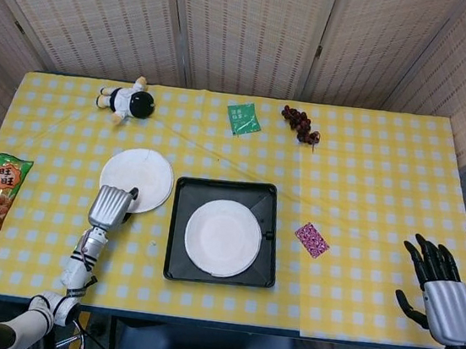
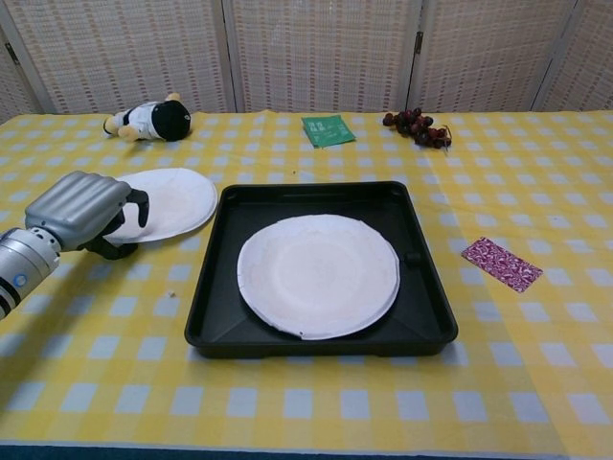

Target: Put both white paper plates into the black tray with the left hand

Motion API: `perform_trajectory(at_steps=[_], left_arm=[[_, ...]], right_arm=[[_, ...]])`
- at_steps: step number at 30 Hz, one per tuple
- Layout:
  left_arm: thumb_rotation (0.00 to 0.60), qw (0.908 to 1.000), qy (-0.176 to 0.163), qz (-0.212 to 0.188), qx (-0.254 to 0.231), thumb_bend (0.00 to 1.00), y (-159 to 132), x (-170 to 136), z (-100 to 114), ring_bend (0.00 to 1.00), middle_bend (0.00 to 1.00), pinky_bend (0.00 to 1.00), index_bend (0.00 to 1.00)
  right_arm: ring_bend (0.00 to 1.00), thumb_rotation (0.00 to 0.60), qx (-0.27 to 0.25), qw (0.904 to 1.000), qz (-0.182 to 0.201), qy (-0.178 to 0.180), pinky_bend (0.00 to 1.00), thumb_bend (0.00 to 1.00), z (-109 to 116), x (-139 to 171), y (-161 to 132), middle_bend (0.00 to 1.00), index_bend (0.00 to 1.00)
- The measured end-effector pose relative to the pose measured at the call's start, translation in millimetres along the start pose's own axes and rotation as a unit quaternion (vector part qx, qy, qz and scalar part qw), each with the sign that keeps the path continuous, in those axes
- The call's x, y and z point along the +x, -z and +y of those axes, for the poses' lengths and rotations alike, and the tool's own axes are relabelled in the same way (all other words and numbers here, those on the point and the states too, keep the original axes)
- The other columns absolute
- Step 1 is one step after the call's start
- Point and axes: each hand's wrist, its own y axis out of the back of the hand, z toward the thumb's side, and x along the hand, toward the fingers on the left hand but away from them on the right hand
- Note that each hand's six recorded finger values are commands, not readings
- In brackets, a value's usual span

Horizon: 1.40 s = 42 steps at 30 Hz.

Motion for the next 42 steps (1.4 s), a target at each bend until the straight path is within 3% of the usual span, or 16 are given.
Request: perform_trajectory(at_steps=[6,20,32,42], left_arm=[[0.600,0.9997,-0.008,0.006,-0.024,0.42,0,3,1,1.00,1.00,1.00,0.62],[0.600,0.9985,-0.046,-0.012,-0.028,0.49,-5,0,13,1.00,1.00,1.00,0.63],[0.600,0.9905,-0.118,-0.039,-0.058,0.49,-15,-17,46,1.00,1.00,1.00,0.63],[0.600,0.9806,-0.153,-0.081,-0.093,0.50,-49,-46,84,1.00,1.00,1.00,0.63]], right_arm=[[0.00,0.600,0.001,1.0000,-0.001,-0.006,0.00,0.37,-2,-1,0,0.00,0.00],[0.00,0.600,0.000,0.9999,0.005,-0.013,0.00,0.37,-3,0,-1,0.00,0.00],[0.00,0.600,0.000,0.9998,0.014,-0.016,0.00,0.37,-5,2,-6,0.00,0.00],[0.00,0.600,-0.005,0.9995,0.029,-0.012,0.00,0.37,-3,8,-13,0.00,0.00]])
